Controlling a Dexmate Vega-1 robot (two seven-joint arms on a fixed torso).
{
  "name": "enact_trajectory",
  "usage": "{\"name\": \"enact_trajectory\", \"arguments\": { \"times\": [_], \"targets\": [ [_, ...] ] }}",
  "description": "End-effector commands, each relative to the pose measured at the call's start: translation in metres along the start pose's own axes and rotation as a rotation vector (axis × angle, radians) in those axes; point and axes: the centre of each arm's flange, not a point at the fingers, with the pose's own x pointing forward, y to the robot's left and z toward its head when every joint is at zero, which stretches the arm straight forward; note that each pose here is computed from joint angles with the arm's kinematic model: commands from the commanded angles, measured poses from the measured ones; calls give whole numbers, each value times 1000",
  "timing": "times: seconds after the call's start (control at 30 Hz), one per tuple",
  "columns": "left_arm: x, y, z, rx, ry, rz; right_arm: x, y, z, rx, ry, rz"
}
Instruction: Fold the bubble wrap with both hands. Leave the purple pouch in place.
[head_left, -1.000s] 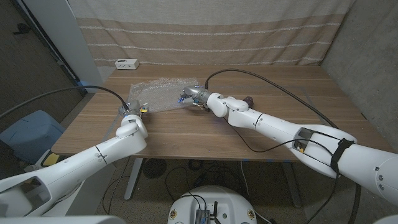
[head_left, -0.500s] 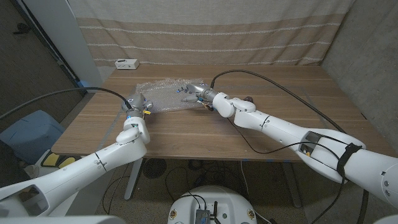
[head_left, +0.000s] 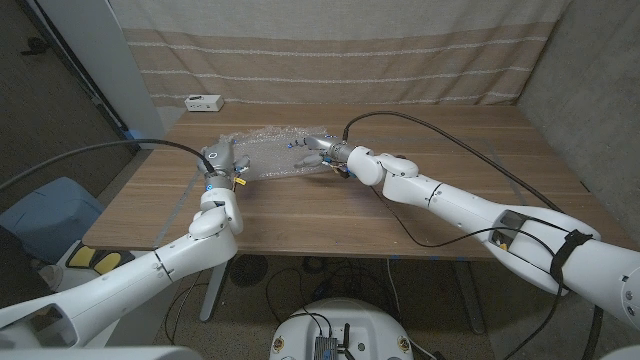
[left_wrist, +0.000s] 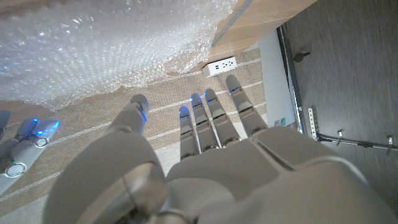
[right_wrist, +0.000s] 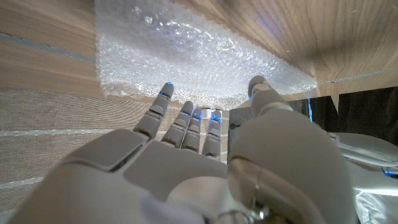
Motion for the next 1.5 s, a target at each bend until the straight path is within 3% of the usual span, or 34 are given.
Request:
{"name": "enact_trajectory", "arguments": {
  "times": [0.03, 0.37, 1.03, 1.13, 1.5],
  "targets": [
    [4, -2, 2, 79, -31, -123, -1, 10, -1, -102, 39, 22],
    [6, -4, -1, 65, -36, -159, 5, 21, -5, -169, 67, 2],
    [9, -5, -4, 55, -48, -198, 27, 41, -11, -253, 85, 42],
    [9, -5, -5, 50, -43, -198, 30, 43, -13, -260, 94, 68],
    [14, -7, -3, 60, -63, -230, 36, 39, -23, -125, 72, 194]
  ]
}}
